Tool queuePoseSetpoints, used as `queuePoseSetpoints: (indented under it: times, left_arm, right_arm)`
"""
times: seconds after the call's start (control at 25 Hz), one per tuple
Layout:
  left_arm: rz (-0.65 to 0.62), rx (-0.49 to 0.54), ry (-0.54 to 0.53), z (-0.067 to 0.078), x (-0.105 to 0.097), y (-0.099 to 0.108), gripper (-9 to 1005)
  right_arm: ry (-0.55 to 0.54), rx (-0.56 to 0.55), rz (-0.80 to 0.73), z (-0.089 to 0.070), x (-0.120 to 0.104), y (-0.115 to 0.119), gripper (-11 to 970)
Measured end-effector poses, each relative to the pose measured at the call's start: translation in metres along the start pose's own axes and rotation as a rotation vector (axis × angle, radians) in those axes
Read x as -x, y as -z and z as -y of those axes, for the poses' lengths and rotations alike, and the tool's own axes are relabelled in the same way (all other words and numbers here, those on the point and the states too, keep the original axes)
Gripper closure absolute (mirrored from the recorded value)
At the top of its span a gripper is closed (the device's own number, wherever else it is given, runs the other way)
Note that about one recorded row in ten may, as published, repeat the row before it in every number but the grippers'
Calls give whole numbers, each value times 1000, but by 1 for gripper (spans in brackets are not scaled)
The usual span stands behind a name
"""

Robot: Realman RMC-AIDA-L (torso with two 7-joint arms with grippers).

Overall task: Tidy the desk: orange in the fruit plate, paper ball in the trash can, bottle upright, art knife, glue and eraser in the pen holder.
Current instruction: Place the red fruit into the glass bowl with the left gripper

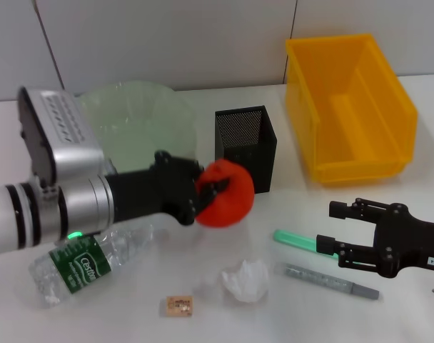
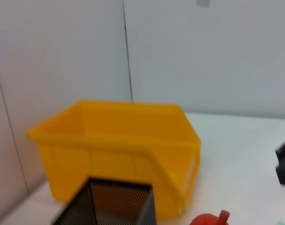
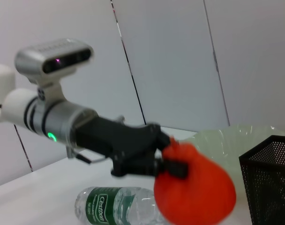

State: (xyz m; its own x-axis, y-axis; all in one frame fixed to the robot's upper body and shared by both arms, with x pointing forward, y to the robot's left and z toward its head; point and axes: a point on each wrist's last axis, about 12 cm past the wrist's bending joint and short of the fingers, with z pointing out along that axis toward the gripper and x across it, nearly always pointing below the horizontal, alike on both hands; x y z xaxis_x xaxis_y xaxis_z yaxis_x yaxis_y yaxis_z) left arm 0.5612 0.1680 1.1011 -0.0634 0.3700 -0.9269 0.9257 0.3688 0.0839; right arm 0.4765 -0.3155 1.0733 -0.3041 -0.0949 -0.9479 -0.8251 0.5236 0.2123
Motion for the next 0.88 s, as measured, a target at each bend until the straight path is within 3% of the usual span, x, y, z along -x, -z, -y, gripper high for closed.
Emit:
queuePoseSetpoints:
  times: [0.2,0.4,0.6,0.88]
  left_arm:
    - [59,60,-42,-4,16,16,841]
    - [155,160,-11,-18,28,28,836]
    - [169,281,34,-39,31,19,832]
    - [68,432,121,-69,15,2,826]
  right_arm:
    - [-3,-1,0,0,0,0,221]
    - [-6,-5,9,1,0,-1,221]
    - [-7,0,17,1,1,-3,221]
    - [-10,5,22,1,2,-4,221]
